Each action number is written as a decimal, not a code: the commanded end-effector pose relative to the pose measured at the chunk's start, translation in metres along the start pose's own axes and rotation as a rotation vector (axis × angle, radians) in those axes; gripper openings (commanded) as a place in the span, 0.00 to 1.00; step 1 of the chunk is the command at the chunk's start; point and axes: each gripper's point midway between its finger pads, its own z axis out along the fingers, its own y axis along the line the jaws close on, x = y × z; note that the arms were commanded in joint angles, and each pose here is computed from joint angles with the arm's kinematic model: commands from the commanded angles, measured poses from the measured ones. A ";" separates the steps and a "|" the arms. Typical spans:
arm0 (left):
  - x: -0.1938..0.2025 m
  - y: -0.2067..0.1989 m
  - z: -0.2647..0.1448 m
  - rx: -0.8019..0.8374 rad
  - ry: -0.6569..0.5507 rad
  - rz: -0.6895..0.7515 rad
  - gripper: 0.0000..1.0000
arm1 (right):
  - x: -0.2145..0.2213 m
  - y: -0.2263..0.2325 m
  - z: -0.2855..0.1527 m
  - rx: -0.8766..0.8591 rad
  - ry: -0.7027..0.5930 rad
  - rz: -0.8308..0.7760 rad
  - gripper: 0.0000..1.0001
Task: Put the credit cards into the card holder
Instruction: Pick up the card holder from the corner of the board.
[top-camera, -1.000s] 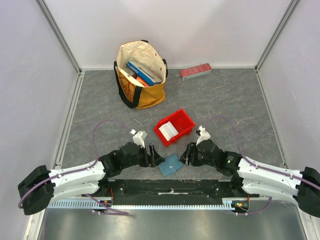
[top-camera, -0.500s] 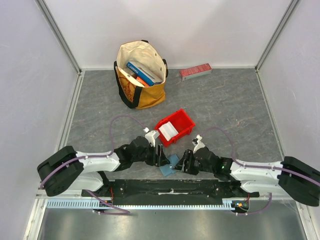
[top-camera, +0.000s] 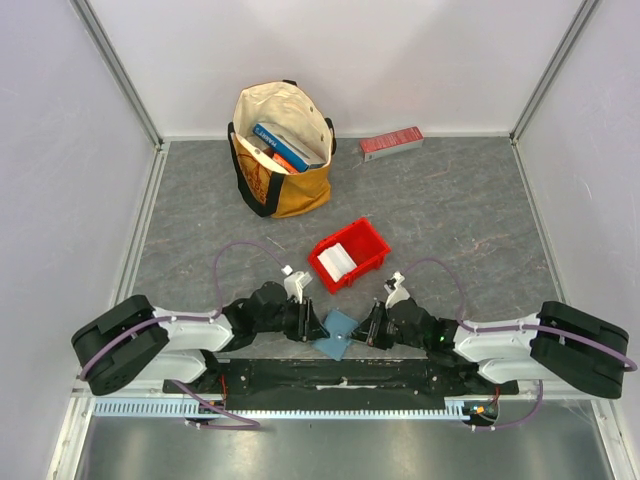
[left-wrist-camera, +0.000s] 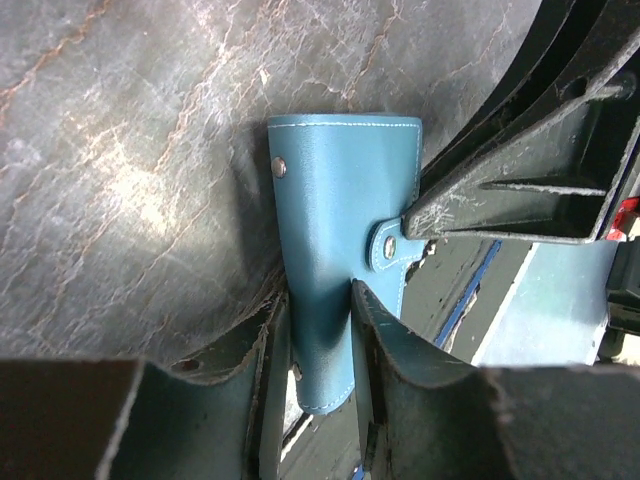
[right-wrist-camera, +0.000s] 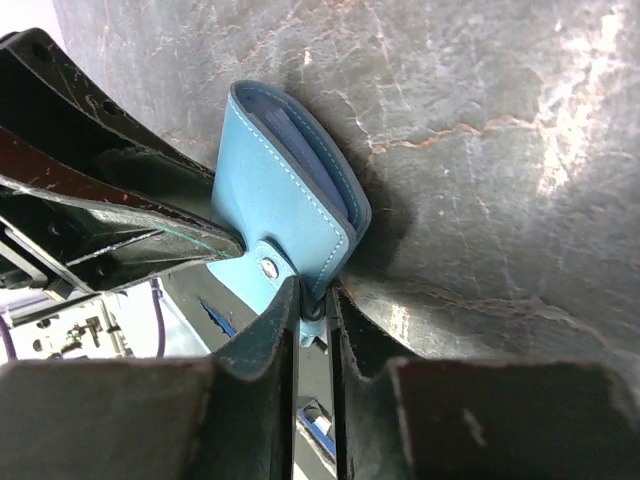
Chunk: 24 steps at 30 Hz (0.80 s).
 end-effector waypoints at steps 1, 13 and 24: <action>-0.003 -0.031 -0.009 0.130 -0.005 -0.002 0.35 | -0.018 0.037 -0.002 -0.130 -0.086 -0.056 0.15; -0.019 -0.074 -0.019 0.328 -0.058 0.074 0.53 | -0.019 0.026 -0.009 -0.131 -0.105 -0.052 0.14; -0.014 -0.066 -0.007 0.305 -0.015 0.054 0.35 | -0.014 0.030 -0.005 -0.158 -0.082 -0.060 0.15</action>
